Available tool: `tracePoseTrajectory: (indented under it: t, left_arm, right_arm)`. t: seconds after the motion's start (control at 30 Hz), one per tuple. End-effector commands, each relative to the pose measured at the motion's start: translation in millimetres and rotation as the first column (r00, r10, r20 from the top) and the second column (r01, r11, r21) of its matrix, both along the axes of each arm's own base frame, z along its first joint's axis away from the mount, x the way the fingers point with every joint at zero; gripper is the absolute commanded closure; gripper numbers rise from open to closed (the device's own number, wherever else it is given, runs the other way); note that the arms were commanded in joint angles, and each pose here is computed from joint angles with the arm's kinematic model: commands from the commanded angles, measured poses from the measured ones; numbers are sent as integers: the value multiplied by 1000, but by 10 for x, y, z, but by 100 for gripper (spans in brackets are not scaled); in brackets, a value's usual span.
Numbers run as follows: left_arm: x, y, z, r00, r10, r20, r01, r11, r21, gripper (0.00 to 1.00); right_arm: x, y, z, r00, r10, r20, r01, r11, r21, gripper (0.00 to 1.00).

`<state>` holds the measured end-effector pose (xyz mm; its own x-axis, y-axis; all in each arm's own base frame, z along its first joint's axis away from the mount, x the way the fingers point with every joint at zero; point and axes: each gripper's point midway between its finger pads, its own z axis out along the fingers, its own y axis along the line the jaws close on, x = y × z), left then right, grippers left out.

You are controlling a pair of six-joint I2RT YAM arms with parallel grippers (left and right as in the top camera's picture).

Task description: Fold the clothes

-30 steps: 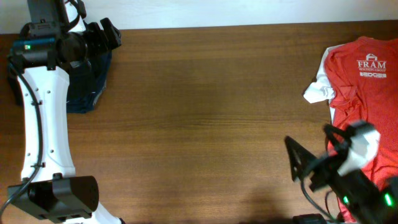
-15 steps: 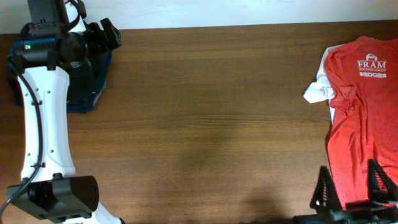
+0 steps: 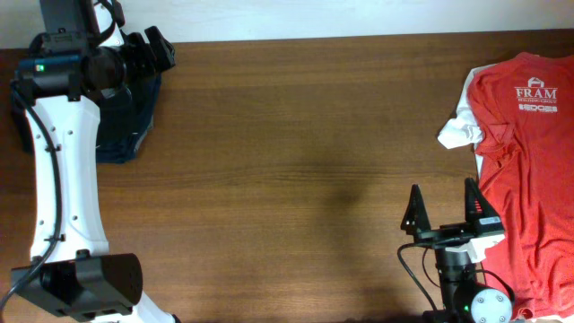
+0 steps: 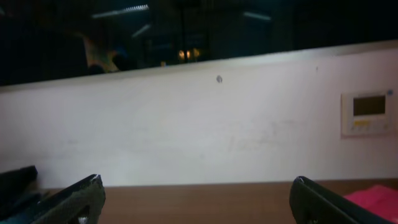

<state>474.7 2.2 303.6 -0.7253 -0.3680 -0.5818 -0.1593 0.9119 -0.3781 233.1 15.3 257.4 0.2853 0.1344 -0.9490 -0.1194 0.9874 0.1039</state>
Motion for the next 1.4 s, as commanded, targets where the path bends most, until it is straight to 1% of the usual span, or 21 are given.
tracePoseTrajectory:
  t: [0.0, 0.07, 0.13, 0.17, 0.23, 0.33, 0.5, 0.7, 0.73, 0.8, 0.83, 0.93, 1.37]
  left_arm:
    - [9, 21, -11, 1000, -5, 1, 5, 1000, 16, 1]
    - [9, 21, -11, 1000, -5, 1, 5, 1000, 15, 1]
    - [9, 21, -11, 1000, -5, 1, 5, 1000, 15, 1]
    - [9, 21, -11, 1000, -5, 1, 5, 1000, 15, 1]
    - [9, 21, -11, 1000, -5, 1, 5, 1000, 15, 1]
    - [9, 21, -11, 1000, -5, 1, 5, 1000, 16, 1]
    - [9, 21, -11, 1000, -5, 1, 5, 1000, 15, 1]
    - [9, 21, -11, 1000, -5, 1, 5, 1000, 15, 1]
    - [9, 21, -11, 1000, -5, 1, 5, 1000, 16, 1]
    - [9, 21, -11, 1000, -5, 1, 5, 1000, 16, 1]
    - [9, 21, -11, 1000, -5, 1, 5, 1000, 15, 1]
    - [9, 21, -11, 1000, -5, 1, 5, 1000, 15, 1]
    - [8, 21, -9, 1000, -5, 2, 5, 1000, 15, 1]
  right_arm:
    - [-13, -28, 11, 999, -13, 44, 13, 1000, 3, 2]
    - [-46, -28, 94, 997, -13, 81, 12, 1000, 3, 2]
    - [-33, -28, 63, 998, -13, 67, 13, 1000, 3, 2]
    - [-6, -30, -9, 999, -15, 36, 15, 1000, -1, 2]
    - [68, -55, -257, 997, -29, -70, 30, 1000, 1, 2]
    - [127, -74, -615, 976, -40, -215, 40, 999, -5, 2]
    - [129, -73, -1014, 929, -55, -366, 35, 998, -60, 2]
    - [129, -63, -1006, 930, -50, -363, 30, 998, -61, 2]
    - [129, -63, -1007, 931, -62, -360, 27, 995, -99, 2]
    - [129, -61, -1007, 934, -98, -343, 18, 973, -229, 2]
    - [129, -61, -1007, 935, -103, -340, 17, 969, -248, 2]
    - [126, -11, -999, 939, -75, -337, -11, 969, -248, 2]
    - [126, -11, -1000, 938, -75, -337, -11, 969, -248, 2]
